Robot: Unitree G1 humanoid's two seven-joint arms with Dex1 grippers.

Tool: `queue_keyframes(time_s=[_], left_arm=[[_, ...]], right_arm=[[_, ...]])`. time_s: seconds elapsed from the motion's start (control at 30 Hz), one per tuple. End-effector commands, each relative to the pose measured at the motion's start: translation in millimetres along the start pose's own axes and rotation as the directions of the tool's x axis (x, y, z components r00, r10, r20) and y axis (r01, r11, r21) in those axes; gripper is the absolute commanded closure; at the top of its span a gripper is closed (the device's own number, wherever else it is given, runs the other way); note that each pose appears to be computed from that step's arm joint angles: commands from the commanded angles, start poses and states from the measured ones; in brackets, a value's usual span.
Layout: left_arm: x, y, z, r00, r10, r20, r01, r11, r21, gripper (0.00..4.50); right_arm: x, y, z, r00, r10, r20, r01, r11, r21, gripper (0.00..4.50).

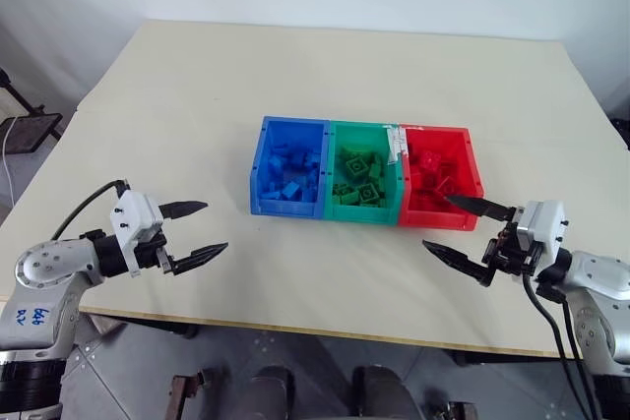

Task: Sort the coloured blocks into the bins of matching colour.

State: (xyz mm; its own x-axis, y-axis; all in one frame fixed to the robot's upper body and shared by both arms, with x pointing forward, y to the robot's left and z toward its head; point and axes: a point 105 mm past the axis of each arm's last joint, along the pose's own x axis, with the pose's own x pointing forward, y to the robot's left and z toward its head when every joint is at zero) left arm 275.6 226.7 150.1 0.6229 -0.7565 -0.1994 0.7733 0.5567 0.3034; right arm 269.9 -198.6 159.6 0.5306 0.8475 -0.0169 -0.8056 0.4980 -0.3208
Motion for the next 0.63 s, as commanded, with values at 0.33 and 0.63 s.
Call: queue_keyframes(time_s=[0.33, 0.63], left_arm=[[18, 14, 22, 0.980, 0.141, 0.138, -0.144, 0.989, 0.017, 0.14], [25, 4, 16, 0.988, 0.087, 0.125, -0.090, 0.996, 0.013, 0.14]], right_arm=[[-13, -7, -9, 0.999, -0.021, -0.040, 0.019, 0.999, -0.028, 0.00], [-20, 0, -10, 0.997, -0.063, -0.046, 0.062, 0.998, -0.024, 0.00]])
